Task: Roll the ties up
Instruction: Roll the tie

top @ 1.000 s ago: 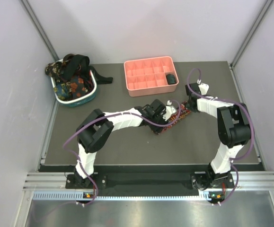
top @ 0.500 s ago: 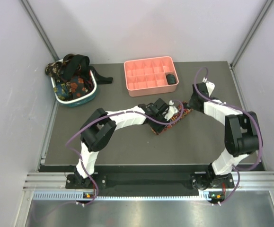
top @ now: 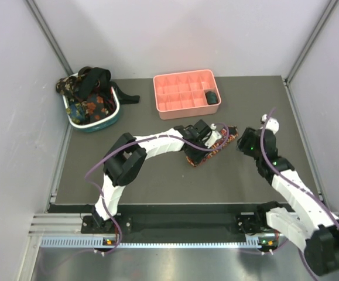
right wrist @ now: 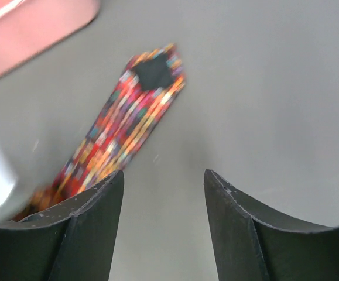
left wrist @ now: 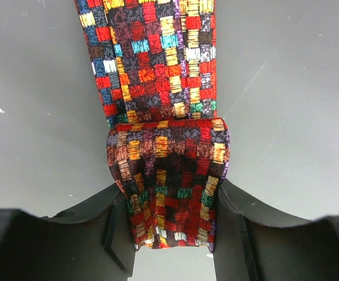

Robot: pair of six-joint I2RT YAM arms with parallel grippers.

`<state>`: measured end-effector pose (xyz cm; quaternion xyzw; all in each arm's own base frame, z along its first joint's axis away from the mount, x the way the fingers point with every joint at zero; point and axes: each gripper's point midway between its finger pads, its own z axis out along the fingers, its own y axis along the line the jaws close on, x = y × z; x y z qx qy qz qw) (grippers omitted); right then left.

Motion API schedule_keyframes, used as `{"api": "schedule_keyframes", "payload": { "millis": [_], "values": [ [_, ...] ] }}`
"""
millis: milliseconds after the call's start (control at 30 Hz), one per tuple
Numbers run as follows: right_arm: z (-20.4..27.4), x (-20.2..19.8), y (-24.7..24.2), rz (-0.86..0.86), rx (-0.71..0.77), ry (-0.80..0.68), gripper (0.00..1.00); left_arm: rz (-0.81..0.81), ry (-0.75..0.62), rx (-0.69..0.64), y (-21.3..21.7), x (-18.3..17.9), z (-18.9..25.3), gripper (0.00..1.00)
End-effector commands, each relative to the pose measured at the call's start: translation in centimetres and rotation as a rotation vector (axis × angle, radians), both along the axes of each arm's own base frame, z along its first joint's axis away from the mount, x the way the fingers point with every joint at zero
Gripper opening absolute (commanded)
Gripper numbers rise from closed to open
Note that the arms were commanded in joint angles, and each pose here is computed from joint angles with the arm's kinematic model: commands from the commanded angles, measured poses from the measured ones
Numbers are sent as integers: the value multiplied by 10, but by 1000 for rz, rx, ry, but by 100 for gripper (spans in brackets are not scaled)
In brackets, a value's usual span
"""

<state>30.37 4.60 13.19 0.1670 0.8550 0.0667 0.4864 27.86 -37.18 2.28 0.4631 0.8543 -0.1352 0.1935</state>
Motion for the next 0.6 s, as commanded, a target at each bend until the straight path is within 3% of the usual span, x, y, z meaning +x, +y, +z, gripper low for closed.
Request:
{"api": "schedule_keyframes", "payload": {
  "millis": [0, 233, 433, 567],
  "values": [
    [-1, -27, 30, 126, -14, -7, 57, 16, 186, 194, 40, -40, -35, 49],
    [-15, -71, 96, 337, -99, 32, 54, 13, 229, 237, 38, -42, -30, 50],
    [-15, -117, 156, 597, -172, -47, 53, 9, 247, 242, 36, -42, -24, 49],
    [-17, -134, 179, 664, -220, -96, 53, 10, 261, 246, 34, -43, -20, 50]
  ]
}}
